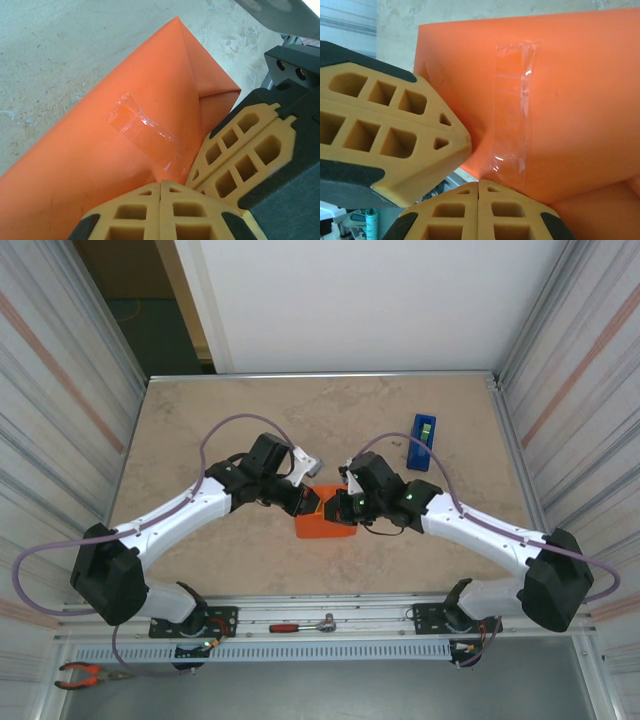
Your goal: Wrap the gift box in paper
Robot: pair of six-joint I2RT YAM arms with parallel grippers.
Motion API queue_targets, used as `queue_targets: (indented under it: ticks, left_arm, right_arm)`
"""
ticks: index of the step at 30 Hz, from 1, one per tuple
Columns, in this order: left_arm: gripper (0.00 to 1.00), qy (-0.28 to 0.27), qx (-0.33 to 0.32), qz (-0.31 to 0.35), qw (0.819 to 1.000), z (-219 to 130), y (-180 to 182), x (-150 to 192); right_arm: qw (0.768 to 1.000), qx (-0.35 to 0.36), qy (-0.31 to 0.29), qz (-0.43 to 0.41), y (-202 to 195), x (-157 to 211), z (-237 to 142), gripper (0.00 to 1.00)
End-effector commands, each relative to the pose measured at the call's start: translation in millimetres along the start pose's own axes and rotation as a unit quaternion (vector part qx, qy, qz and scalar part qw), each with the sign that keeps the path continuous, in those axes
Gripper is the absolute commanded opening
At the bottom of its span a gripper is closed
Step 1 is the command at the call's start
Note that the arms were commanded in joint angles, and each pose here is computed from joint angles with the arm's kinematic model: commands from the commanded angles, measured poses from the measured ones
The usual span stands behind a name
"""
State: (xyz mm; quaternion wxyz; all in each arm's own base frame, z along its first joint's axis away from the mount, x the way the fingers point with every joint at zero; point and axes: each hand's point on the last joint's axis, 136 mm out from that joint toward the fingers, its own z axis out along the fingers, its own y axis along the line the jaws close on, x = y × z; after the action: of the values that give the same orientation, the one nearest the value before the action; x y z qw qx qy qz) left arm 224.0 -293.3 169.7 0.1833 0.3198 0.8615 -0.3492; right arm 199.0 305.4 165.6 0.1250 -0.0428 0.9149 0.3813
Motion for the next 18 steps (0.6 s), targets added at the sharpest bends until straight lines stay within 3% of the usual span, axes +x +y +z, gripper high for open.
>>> queue_targets:
  ticks: [1, 11, 18]
  left_arm:
    - [0.0, 0.065, -0.034, -0.023, 0.997, 11, 19, 40]
    - [0.0, 0.064, -0.034, -0.024, 0.997, 10, 19, 40]
    - [0.0, 0.065, -0.033, -0.025, 0.997, 11, 19, 41]
  right_arm:
    - [1.0, 0.017, 0.009, 0.004, -13, 12, -2, 0.0]
    - [1.0, 0.011, -0.021, 0.013, -18, 18, -4, 0.0]
    - [0.994, 0.01, -0.103, 0.033, -27, 3, -2, 0.0]
